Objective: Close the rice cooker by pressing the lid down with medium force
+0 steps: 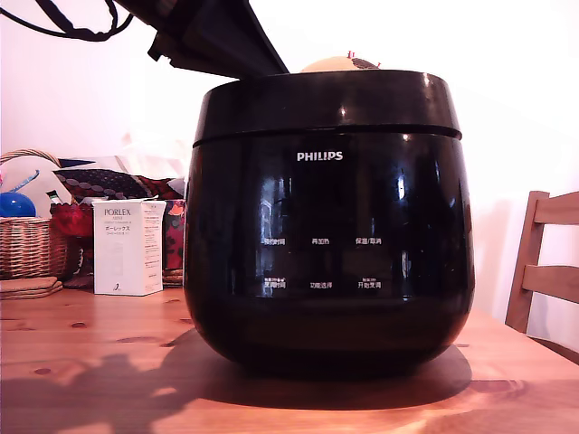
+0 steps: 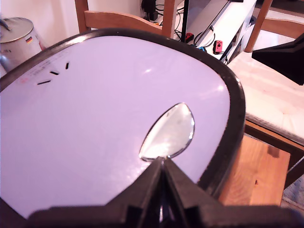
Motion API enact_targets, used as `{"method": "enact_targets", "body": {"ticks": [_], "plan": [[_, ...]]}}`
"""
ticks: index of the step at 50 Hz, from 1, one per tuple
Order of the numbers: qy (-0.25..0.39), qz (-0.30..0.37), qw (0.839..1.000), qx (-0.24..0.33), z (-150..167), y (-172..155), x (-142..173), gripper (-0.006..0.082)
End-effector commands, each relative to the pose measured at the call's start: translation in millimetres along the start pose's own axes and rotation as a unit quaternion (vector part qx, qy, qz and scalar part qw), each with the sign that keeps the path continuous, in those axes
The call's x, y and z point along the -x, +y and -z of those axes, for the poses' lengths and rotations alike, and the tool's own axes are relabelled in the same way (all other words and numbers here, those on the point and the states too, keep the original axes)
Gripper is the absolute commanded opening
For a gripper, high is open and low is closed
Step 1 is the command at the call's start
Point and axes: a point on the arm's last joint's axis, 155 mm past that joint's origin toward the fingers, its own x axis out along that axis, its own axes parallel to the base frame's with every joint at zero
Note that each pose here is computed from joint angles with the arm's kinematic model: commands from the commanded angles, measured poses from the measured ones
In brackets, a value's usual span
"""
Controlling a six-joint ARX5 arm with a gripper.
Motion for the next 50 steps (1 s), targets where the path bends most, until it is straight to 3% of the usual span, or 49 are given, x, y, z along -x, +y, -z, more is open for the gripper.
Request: {"method": "enact_targets", "body": {"ticks": [1, 10, 29, 40, 50], "plan": [[0.190, 0.019, 0.980, 0.059, 142, -10, -25, -0.0023], [0.194, 0.020, 0.979, 0.060, 151, -11, -25, -0.0023], [0.136, 0.041, 0.988, 0.053, 122, -17, -29, -0.0023], [0.035, 0.020, 0.999, 0.019, 56, -13, -2, -0.0023], [-0.081, -0.068, 0.994, -0.009, -14, 19, 40, -0.0023]]}}
